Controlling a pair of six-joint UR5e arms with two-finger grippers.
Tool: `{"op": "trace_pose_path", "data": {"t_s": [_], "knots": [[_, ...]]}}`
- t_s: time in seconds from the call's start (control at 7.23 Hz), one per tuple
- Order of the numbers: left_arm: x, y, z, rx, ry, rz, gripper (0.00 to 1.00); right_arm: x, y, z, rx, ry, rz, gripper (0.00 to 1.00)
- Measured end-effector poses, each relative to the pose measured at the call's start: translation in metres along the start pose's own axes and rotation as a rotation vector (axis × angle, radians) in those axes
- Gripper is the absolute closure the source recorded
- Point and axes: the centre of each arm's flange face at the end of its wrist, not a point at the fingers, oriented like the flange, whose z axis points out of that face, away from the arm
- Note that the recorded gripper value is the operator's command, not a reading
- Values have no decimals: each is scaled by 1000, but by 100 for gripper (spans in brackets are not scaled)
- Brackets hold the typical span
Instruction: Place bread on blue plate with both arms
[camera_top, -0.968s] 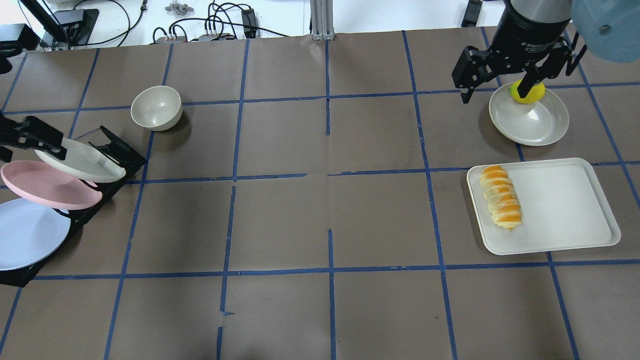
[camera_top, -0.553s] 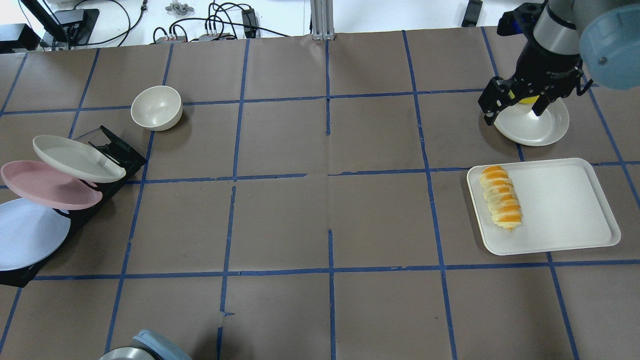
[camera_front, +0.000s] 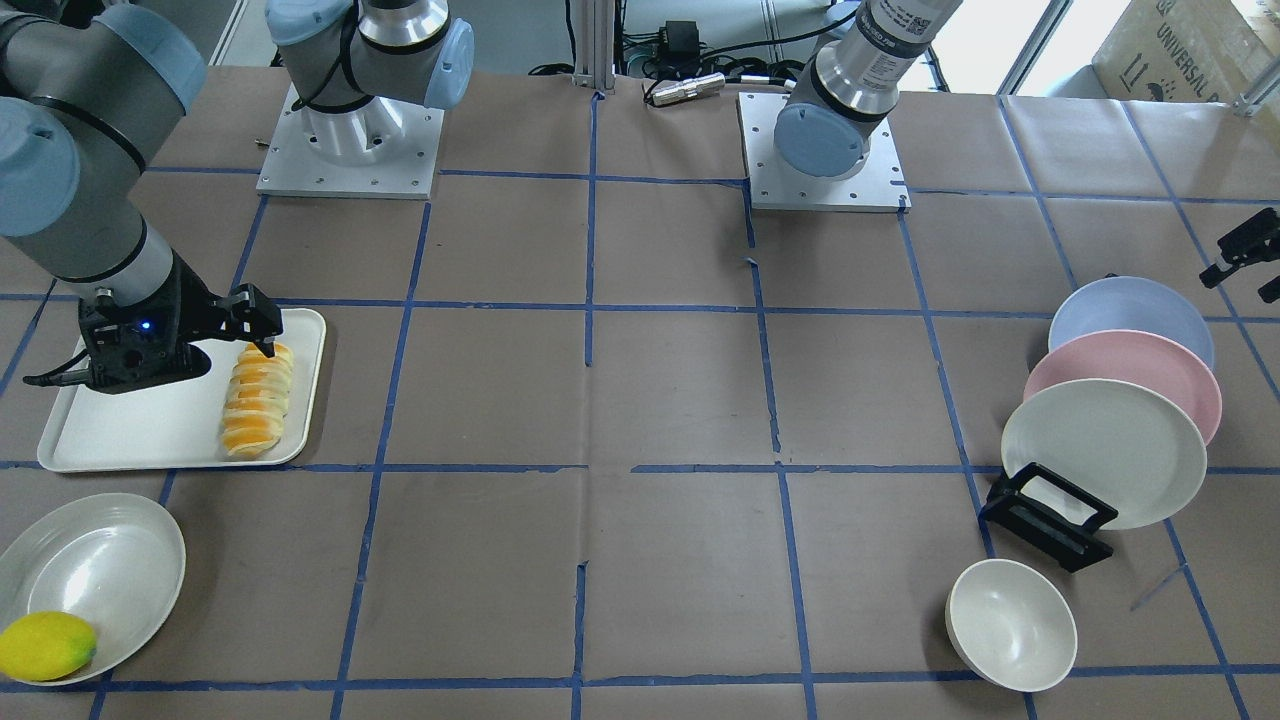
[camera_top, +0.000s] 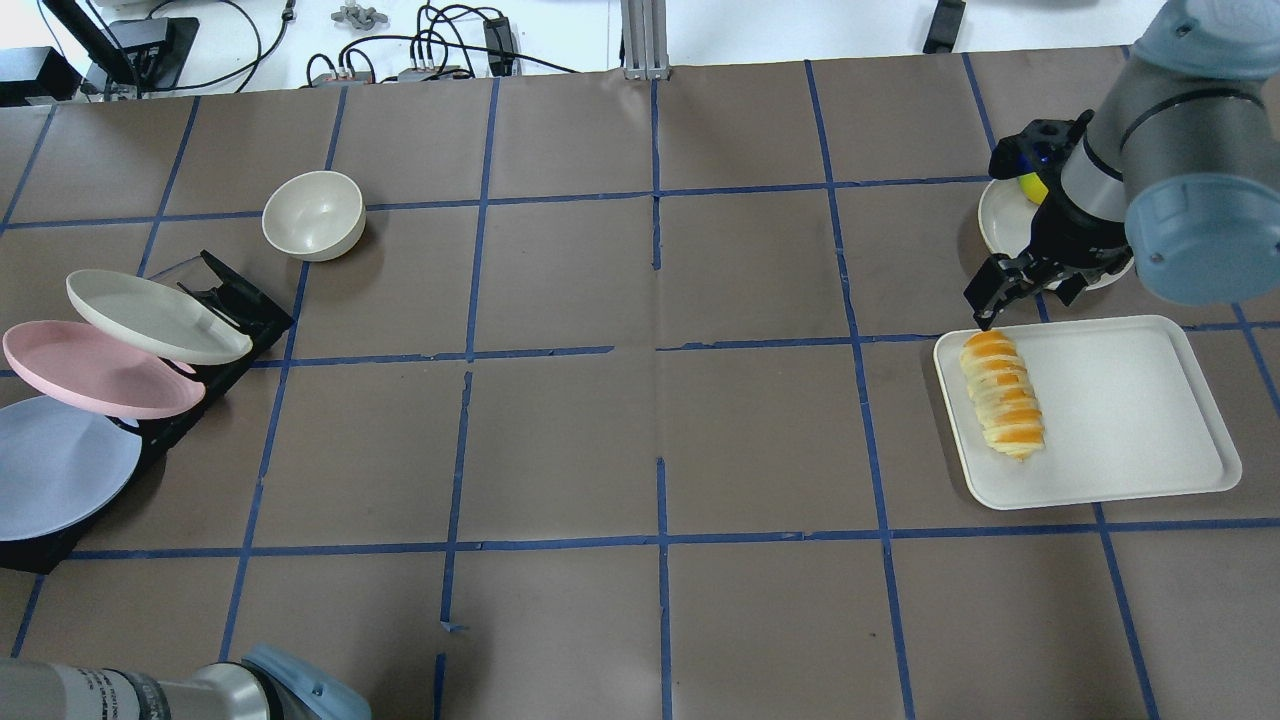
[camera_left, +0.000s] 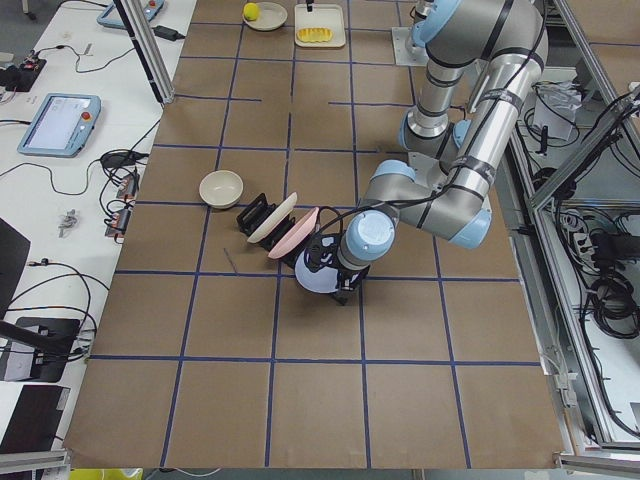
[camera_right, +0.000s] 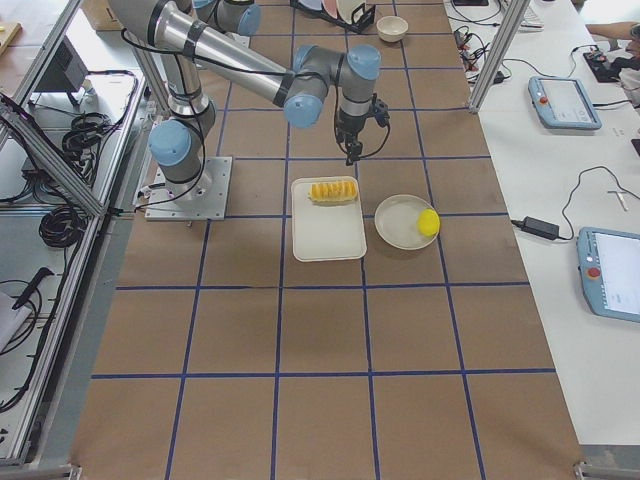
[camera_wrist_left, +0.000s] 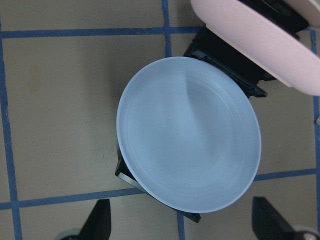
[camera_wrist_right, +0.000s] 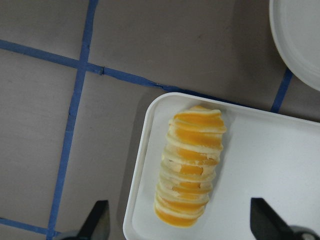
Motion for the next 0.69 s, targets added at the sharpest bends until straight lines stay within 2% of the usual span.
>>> {"op": "trace_pose_path", "data": {"t_s": [0.28, 0.69], "knots": [[-14, -15, 46, 2, 82, 13, 1, 17, 13, 34, -1, -7, 35, 3], [-28, -22, 73, -5, 107, 19, 1, 34, 11, 70, -16, -18, 69, 5]]}}
